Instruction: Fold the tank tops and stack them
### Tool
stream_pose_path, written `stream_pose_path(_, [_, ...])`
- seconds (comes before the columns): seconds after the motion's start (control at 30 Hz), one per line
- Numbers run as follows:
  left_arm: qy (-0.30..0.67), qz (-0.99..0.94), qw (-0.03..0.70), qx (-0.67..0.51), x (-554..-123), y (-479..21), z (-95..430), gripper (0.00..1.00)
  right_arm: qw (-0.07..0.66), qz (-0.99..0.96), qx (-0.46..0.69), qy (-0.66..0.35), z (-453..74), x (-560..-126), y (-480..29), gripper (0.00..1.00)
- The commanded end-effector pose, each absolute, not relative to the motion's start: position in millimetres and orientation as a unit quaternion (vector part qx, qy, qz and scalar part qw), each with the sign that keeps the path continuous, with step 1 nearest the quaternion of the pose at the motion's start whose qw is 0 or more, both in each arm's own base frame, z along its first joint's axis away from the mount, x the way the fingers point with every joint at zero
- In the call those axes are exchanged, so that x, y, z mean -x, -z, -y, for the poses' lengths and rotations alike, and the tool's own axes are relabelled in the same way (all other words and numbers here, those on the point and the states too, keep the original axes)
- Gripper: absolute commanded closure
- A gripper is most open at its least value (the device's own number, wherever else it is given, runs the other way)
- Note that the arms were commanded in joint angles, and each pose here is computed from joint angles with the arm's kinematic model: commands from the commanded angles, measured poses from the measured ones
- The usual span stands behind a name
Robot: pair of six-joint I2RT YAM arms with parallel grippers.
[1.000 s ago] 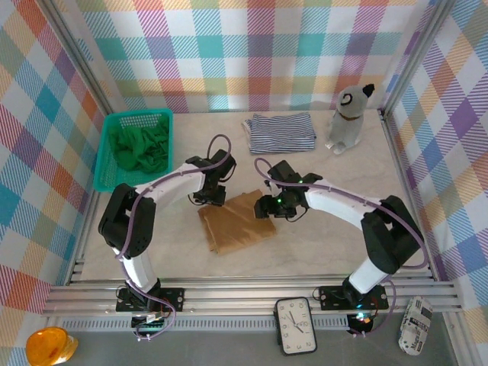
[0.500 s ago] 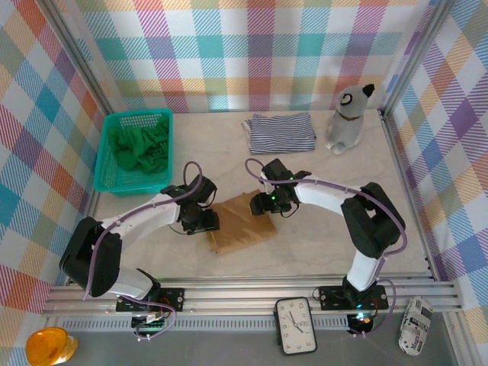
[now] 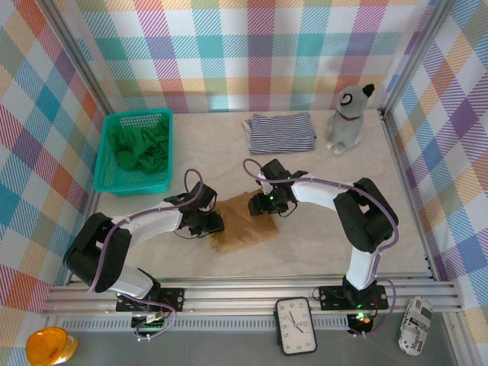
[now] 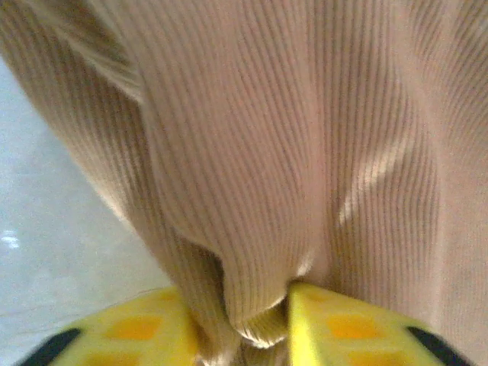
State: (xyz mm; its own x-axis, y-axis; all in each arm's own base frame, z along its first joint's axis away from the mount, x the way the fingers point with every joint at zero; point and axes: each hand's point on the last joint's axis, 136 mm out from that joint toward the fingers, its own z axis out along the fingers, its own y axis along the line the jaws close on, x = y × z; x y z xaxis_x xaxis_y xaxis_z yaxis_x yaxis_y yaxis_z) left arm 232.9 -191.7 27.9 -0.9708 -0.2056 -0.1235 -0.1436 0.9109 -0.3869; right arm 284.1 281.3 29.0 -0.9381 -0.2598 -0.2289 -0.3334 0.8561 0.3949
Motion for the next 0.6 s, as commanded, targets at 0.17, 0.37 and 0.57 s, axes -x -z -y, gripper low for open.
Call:
stream_pose_path(0.17, [0.233,-0.964,0.11,0.074,-248.8,-51.1,205.1,1.0,0.043,-0.957,0.157,-0.241,-283.3,-253.1,-15.9,0.41])
stream_pose_path(0.37, [0.229,-0.965,0.094,0.082,-245.8,-39.6,204.2,0.81,0.045,-0.962,0.152,-0.223,-273.1,-249.0,-12.6,0.45])
stream_pose_path(0.57, [0.262,-0.956,0.097,0.092,-256.1,-36.1,219.9,0.65,0.036,-0.961,0.153,-0.226,-279.1,-244.4,-6.5,0.59])
